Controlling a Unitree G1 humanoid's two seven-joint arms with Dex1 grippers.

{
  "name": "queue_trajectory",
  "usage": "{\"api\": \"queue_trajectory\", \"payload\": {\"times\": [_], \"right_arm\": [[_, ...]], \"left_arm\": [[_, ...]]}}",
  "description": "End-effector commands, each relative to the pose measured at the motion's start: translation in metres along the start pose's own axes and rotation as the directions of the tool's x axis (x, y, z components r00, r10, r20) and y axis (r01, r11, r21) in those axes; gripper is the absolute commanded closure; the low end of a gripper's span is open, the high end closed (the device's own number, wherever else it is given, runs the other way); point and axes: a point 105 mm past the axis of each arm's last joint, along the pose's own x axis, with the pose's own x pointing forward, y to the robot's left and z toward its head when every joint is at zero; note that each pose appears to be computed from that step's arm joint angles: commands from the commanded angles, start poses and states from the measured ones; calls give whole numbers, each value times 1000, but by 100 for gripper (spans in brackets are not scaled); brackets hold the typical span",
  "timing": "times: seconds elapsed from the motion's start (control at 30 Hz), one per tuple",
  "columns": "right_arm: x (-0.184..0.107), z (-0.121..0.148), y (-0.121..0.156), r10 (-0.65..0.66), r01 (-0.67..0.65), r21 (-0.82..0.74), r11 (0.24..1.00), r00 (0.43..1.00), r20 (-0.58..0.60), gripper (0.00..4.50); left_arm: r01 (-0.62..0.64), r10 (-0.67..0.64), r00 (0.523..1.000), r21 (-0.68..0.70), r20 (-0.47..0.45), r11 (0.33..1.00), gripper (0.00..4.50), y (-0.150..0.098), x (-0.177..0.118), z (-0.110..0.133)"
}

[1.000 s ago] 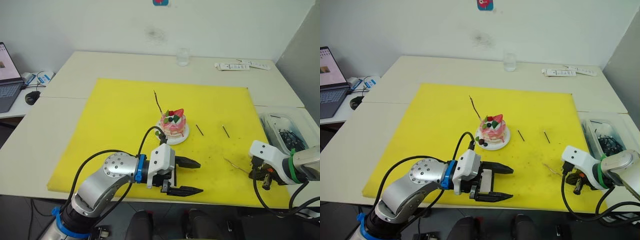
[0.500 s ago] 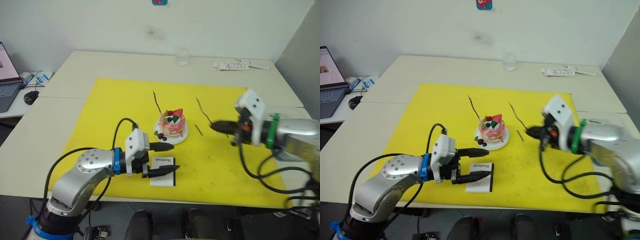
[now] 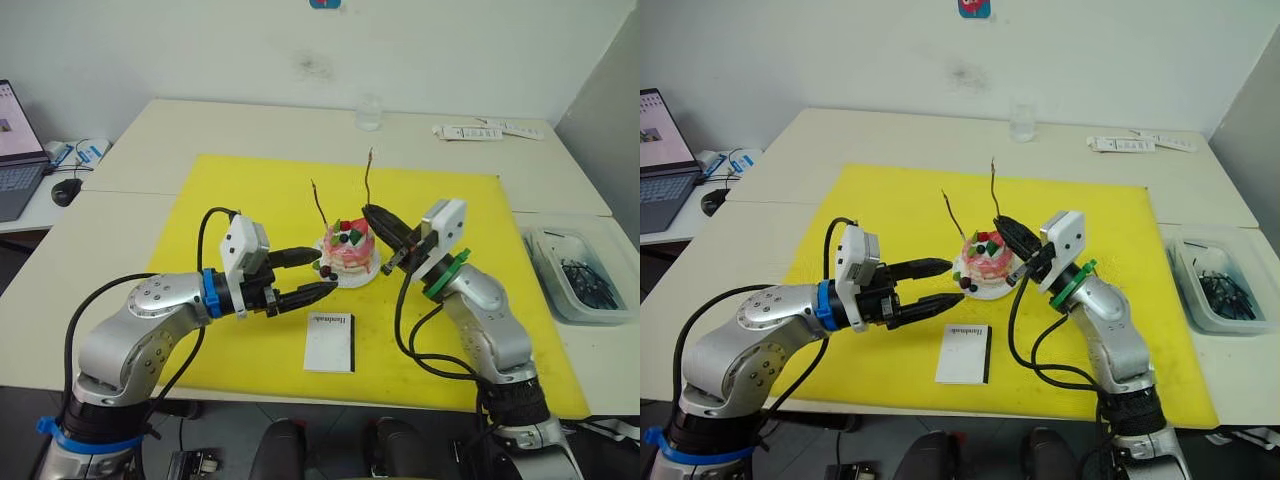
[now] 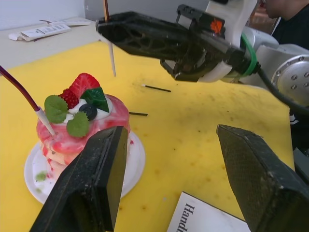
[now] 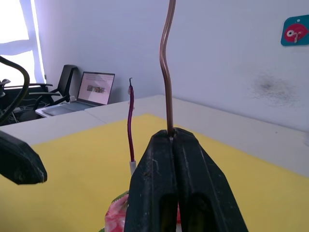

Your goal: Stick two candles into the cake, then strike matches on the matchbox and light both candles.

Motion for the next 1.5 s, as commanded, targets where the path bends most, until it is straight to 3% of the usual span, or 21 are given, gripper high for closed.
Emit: {"api": "queue_trajectory", "payload": {"times": [0.03, 0.87, 1.17, 1.5], "right_arm": [[3, 4, 0, -5, 6, -30, 1000, 999, 53, 447], [-1, -25, 1, -80, 80, 26, 996, 996, 28, 447], [-3, -14, 1, -101, 99, 24, 995, 993, 69, 447], [-7, -24, 3, -119, 118, 19, 993, 992, 46, 447]], "left_arm": [[9, -9, 1000, 22, 18, 1000, 117, -1, -1, 11], [42, -42, 999, 26, 0, 999, 117, -4, 2, 10], [46, -46, 999, 30, -2, 999, 117, -6, 2, 11], [55, -55, 998, 31, -5, 998, 117, -9, 4, 11]]}}
